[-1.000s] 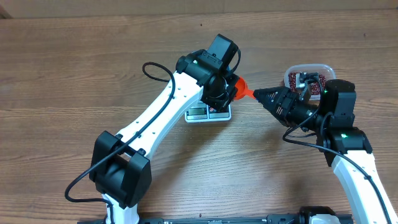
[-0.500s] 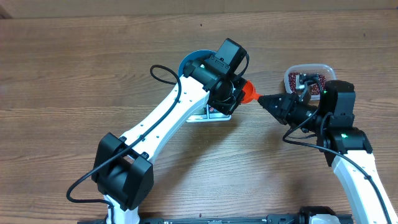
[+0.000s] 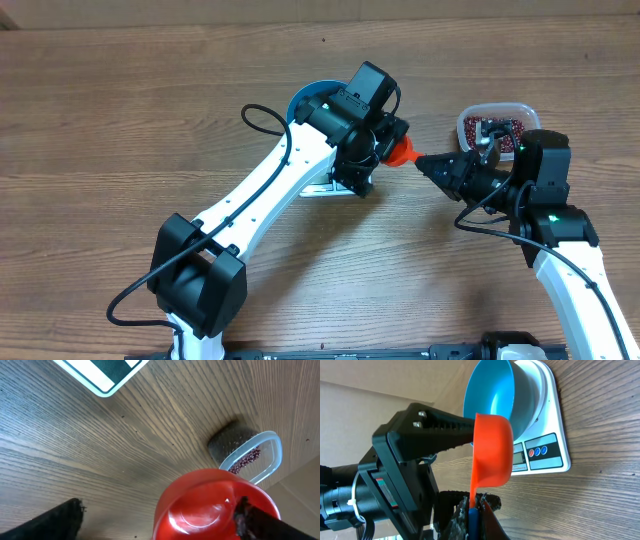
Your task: Scoop item into bowl and weigh 150g on scale
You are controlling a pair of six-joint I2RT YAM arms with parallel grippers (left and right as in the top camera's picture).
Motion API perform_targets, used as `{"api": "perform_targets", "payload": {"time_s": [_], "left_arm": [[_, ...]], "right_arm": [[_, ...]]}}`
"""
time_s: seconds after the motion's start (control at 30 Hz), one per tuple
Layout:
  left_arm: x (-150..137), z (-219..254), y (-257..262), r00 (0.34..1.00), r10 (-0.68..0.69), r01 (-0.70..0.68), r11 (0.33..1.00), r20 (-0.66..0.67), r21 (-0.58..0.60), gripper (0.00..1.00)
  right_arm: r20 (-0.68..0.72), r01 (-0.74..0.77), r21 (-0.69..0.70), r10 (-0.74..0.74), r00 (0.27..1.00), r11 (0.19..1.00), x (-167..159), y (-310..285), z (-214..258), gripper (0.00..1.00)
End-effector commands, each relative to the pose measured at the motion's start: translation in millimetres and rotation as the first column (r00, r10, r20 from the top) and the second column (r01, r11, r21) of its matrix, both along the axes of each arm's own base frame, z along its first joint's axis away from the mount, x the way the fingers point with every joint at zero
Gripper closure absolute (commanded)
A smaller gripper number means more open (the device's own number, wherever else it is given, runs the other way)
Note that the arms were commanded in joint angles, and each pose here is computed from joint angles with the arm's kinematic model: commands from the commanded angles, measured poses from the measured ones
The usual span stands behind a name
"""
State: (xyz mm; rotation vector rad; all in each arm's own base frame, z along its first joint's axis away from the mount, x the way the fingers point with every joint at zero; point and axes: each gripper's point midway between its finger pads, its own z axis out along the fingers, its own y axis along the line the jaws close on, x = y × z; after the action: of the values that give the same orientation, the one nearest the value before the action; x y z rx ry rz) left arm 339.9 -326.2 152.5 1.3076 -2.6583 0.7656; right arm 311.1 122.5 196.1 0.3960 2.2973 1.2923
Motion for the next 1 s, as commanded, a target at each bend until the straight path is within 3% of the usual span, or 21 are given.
{"api": "perform_targets", "payload": {"time_s": [0.0,0.17,0.33,0.57,0.7,0.87,0.97], "left_arm": [[4,21,-3,0.993,-0.067,0.068,0.998,0.095,-0.004,0.01],[10,29,-7,0.947,-0.231,0.229,0.973,0.222,0.034,0.00],[19,56,-5,0.880,-0.309,0.301,0.950,0.361,0.079,0.01],[29,95,15,0.715,-0.451,0.358,0.893,0.534,0.274,0.00],[26,97,16,0.587,-0.598,0.457,0.801,0.545,0.386,0.00],[20,90,21,0.367,-0.793,0.569,0.604,0.486,0.557,0.00],[20,90,22,0.309,-0.826,0.580,0.556,0.471,0.595,0.00]], "right_arm": [[0.028,0.031,-0.030,-0.030,0.999,0.999,8,-5,6,0.96],[0.013,0.105,-0.128,-0.104,0.994,0.986,12,-21,-10,0.96],[-0.053,0.154,-0.227,-0.170,0.984,0.962,6,-37,-32,0.96],[-0.062,0.196,-0.283,-0.222,0.973,0.939,-2,-48,-33,0.96],[0.019,0.285,-0.339,-0.296,0.955,0.897,-7,-65,-17,0.96],[0.127,0.395,-0.380,-0.375,0.918,0.837,-27,-85,10,0.96],[0.190,0.460,-0.391,-0.418,0.888,0.797,-38,-96,24,0.96]]}}
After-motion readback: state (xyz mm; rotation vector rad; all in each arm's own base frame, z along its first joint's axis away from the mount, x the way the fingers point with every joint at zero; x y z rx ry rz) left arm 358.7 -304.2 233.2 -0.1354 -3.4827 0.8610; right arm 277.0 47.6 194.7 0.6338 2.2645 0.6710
